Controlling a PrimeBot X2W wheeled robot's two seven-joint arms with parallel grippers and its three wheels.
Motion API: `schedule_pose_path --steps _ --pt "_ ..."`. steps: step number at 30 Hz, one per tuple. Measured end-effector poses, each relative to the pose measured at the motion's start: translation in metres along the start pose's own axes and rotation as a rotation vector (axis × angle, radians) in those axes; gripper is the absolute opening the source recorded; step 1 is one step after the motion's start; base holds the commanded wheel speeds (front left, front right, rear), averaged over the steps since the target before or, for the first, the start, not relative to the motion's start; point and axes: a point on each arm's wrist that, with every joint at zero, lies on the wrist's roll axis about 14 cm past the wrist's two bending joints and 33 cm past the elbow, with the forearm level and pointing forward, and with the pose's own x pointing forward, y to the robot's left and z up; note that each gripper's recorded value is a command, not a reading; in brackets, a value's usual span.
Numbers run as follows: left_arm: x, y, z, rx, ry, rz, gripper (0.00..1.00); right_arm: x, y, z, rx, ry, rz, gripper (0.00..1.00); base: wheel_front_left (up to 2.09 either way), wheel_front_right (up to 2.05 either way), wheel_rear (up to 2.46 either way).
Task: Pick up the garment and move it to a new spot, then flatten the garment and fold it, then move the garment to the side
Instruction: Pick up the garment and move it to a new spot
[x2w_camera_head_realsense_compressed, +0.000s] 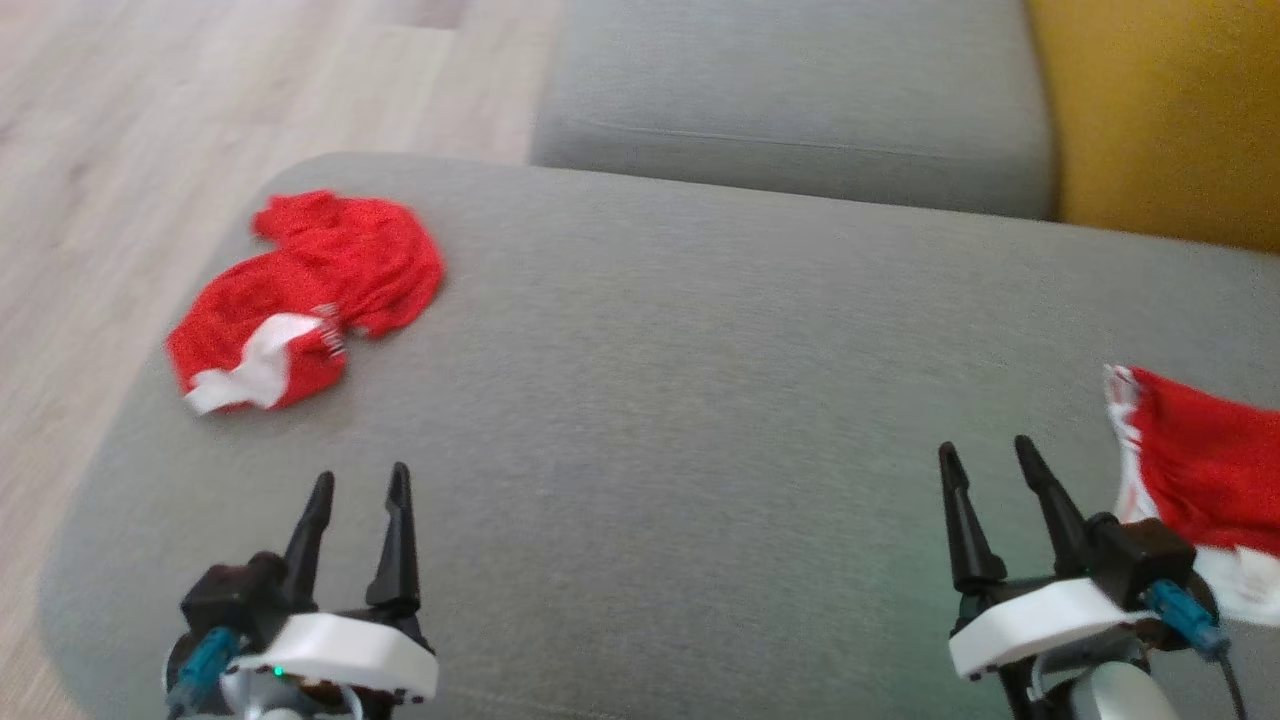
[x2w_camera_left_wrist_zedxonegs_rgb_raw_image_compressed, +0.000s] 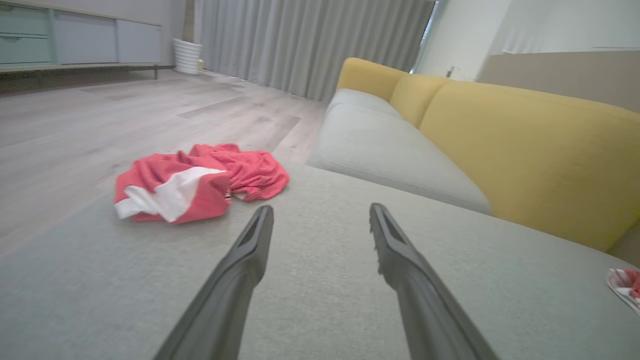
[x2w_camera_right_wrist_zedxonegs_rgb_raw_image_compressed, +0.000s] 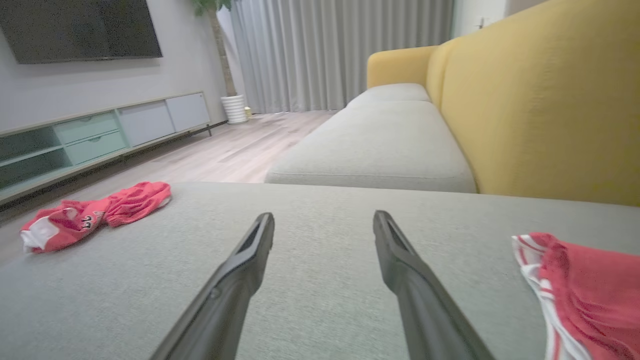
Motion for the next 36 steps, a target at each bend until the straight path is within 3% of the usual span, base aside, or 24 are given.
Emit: schedule_pose_path --steps 9,17,25,36 --pt "-0.035 0.06 0.019 0.027 -0.064 0.188 1.0 0.021 0.069 -0.009 0.02 0.024 0.212 1.0 0.0 0.0 0.0" --pt "-0.058 0.095 0.034 0.046 -0.108 0.319 1.0 0.031 0.125 -0.019 0.03 0.06 0.384 1.0 0.0 0.0 0.0" --pt "-0.064 0.105 0.04 0.059 -0.12 0.367 1.0 0.042 0.149 -0.018 0.036 0.057 0.459 1.0 0.0 0.0 0.0" --pt "-0.069 0.111 0.044 0.057 -0.132 0.393 1.0 0.041 0.148 -0.03 0.035 0.089 0.458 1.0 0.0 0.0 0.0"
